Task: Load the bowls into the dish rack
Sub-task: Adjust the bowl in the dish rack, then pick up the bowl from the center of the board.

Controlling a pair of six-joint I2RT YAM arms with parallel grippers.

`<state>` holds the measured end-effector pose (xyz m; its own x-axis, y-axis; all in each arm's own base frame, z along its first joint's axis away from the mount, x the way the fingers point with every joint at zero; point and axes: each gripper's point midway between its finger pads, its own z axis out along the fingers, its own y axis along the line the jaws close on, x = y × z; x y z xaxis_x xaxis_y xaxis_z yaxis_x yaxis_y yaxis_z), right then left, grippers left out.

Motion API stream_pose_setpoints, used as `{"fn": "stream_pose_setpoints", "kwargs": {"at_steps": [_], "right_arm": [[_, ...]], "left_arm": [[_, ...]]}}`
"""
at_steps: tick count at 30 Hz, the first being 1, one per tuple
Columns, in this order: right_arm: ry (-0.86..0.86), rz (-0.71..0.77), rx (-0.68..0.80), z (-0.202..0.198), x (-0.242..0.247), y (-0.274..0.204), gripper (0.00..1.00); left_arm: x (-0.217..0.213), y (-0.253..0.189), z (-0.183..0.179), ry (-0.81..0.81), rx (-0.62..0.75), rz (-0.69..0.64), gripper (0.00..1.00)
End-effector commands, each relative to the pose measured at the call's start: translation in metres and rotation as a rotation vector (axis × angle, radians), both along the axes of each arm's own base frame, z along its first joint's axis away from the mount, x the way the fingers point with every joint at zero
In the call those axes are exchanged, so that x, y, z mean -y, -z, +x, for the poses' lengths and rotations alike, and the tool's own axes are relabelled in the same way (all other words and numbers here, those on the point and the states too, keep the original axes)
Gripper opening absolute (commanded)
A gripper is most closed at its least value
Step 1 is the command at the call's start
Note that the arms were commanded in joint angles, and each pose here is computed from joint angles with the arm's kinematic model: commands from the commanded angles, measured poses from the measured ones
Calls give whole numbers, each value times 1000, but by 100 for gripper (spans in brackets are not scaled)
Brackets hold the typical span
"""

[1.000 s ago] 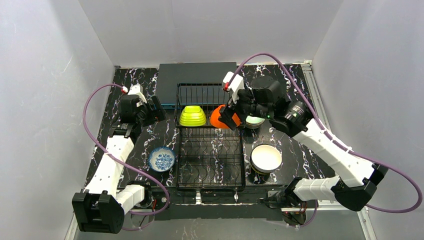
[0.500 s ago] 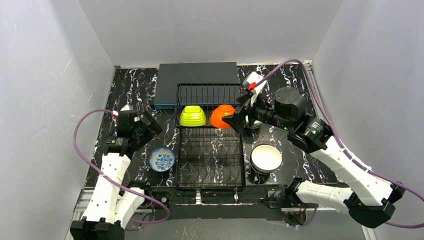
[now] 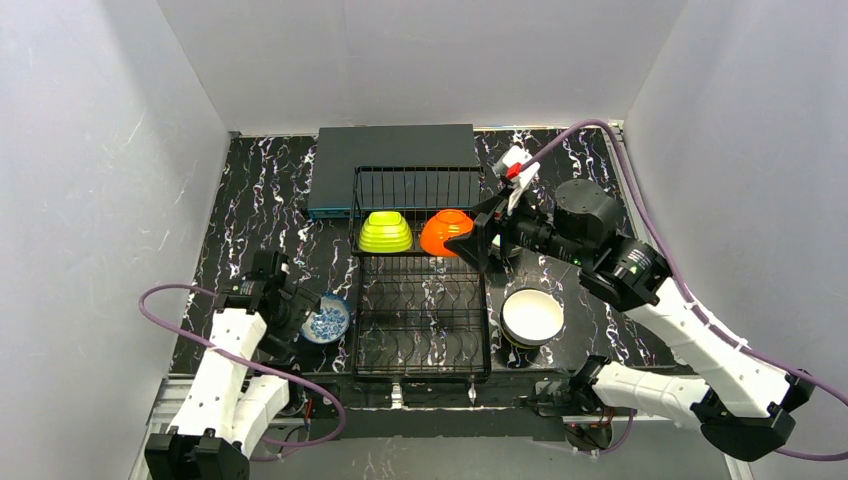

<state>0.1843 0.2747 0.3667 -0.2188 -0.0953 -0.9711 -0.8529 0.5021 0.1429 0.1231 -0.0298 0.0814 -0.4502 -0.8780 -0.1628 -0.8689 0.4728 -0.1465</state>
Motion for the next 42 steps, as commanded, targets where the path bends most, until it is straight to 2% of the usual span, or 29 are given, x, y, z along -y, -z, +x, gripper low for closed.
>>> {"fn": "stream_pose_setpoints", "kwargs": {"at_steps": [1, 9, 12, 15, 21, 31, 37, 42], "right_arm": [[-19, 81, 23, -10, 3, -24, 99], [-52, 71, -16, -17, 1, -12, 99], [-52, 57, -22, -16, 0, -7, 99], [-53, 54, -26, -15, -1, -4, 99], [-70, 56, -40, -15, -7, 4, 99], [-126, 65, -85, -16, -24, 8, 99], [-136, 120, -105, -17, -30, 3, 99], [-166, 143, -124, -17, -39, 4, 99]], "left_arm": [[-7, 16, -31, -91, -121, 30, 91], [6, 51, -14, -84, -48, -47, 46], [10, 58, -7, -58, -18, -66, 19], [15, 62, 0, -22, 16, -89, 0], [13, 50, 13, 40, 84, -74, 0], [-4, -33, 41, 198, 304, 67, 0], [-4, -90, 54, 258, 516, 103, 0], [5, -151, 62, 320, 775, 109, 0]]}}
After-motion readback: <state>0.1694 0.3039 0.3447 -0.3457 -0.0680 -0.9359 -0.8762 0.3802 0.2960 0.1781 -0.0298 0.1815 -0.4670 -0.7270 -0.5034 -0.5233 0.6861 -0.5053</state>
